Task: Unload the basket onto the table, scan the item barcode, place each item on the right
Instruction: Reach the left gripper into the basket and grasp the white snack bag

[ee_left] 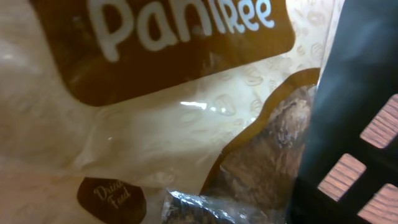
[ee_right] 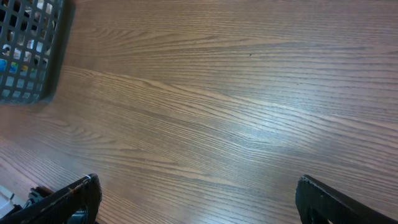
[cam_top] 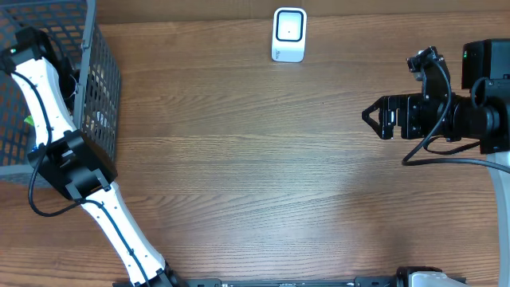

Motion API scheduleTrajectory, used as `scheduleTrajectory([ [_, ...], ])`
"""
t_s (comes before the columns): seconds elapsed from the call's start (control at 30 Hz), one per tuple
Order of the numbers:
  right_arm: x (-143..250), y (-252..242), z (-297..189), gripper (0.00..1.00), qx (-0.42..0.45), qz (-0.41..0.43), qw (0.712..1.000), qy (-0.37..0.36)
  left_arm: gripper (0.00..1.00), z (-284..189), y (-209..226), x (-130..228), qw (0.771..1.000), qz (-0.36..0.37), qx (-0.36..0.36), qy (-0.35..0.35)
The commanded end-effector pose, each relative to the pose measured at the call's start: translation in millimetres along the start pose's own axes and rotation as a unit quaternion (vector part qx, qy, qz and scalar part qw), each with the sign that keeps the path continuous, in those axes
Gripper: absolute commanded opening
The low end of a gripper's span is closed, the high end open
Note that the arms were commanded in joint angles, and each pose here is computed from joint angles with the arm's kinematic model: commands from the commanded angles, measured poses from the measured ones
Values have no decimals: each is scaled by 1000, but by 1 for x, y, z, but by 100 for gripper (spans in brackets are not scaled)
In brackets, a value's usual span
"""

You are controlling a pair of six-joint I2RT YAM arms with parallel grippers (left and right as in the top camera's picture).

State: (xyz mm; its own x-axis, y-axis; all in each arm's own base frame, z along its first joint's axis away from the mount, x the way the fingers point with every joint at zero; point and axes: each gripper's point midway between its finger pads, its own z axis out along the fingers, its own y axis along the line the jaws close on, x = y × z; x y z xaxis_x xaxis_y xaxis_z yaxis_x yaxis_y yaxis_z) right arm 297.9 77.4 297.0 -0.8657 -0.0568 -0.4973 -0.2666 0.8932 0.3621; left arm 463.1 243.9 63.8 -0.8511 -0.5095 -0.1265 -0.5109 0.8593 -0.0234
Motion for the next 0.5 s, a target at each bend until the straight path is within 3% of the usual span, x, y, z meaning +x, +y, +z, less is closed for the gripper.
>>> scheduleTrajectory([
  [0.0, -6, 6, -9, 100, -3, -8, 1000, -17, 64, 35, -7, 12, 999, 10, 7, 41],
  [0.03, -6, 6, -9, 100, -3, -8, 1000, -17, 56, 38, -7, 13, 999, 11, 7, 44],
  [0.1, -6, 6, -9, 100, -3, -8, 1000, -17, 18, 38, -8, 14, 999, 10, 7, 45],
  [0.13, -6, 6, -9, 100, -3, -8, 1000, -17, 6, 38, -8, 14, 999, 8, 7, 44],
  [0.33, -6, 6, -9, 100, -3, -8, 1000, -17, 4, 26, -7, 17, 999, -9, 6, 47],
  [0.47, -6, 6, -9, 100, -3, -8, 1000, -17, 5, -8, -7, 12, 1000, -18, 7, 22],
])
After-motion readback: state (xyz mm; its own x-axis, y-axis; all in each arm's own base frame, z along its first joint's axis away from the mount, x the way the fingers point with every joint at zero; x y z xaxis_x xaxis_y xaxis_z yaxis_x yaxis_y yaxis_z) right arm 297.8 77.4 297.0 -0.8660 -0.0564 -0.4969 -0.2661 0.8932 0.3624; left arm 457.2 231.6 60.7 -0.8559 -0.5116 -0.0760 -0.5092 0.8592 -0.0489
